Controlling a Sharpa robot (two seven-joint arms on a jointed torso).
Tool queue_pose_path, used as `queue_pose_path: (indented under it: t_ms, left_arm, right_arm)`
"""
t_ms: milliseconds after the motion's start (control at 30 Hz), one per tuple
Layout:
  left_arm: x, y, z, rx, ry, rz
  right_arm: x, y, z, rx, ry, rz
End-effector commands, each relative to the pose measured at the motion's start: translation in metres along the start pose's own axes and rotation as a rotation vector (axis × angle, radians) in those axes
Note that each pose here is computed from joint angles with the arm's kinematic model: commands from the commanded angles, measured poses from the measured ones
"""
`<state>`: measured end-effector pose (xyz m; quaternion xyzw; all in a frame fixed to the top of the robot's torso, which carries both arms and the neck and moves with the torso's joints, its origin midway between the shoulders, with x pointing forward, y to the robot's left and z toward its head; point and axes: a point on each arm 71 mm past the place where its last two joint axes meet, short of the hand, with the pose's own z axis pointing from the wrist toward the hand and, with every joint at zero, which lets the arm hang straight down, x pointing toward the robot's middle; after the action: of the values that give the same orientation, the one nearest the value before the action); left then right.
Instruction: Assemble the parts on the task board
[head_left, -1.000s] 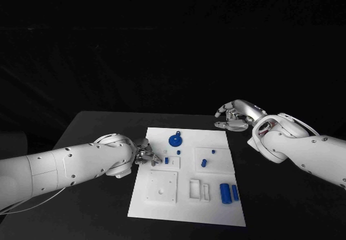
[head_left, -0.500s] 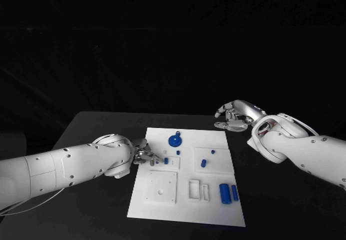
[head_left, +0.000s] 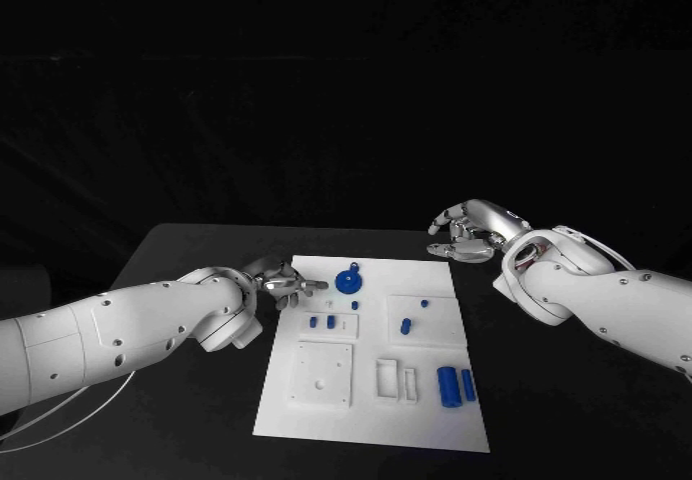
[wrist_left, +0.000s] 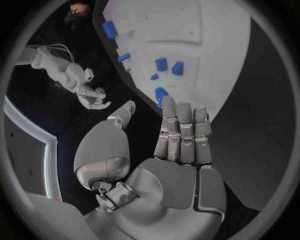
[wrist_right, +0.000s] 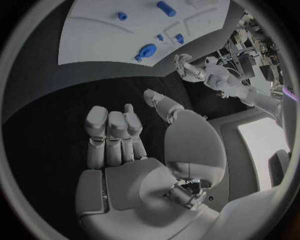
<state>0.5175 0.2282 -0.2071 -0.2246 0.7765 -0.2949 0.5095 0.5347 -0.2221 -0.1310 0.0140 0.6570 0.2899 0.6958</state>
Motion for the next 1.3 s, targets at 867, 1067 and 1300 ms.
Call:
queue_pose_path:
  t_ms: [867,1067,1300]
  left_arm:
    - [0.0330,-0.0749,0.0301,0.378,0.038,0.510]
    - [0.0439,-0.0855,0.0389,0.400,0.053,0.592]
    - [0.0541,-0.0912,0.0474,0.433,0.046,0.663]
  right_arm:
    - [0.003,0.003,0.003,-0.015,0.008,-0.001]
    - [0.004,0.004,0.004,-0.014,0.012,-0.002]
    - [0.003,0.003,0.004,-0.018,0.001,0.005]
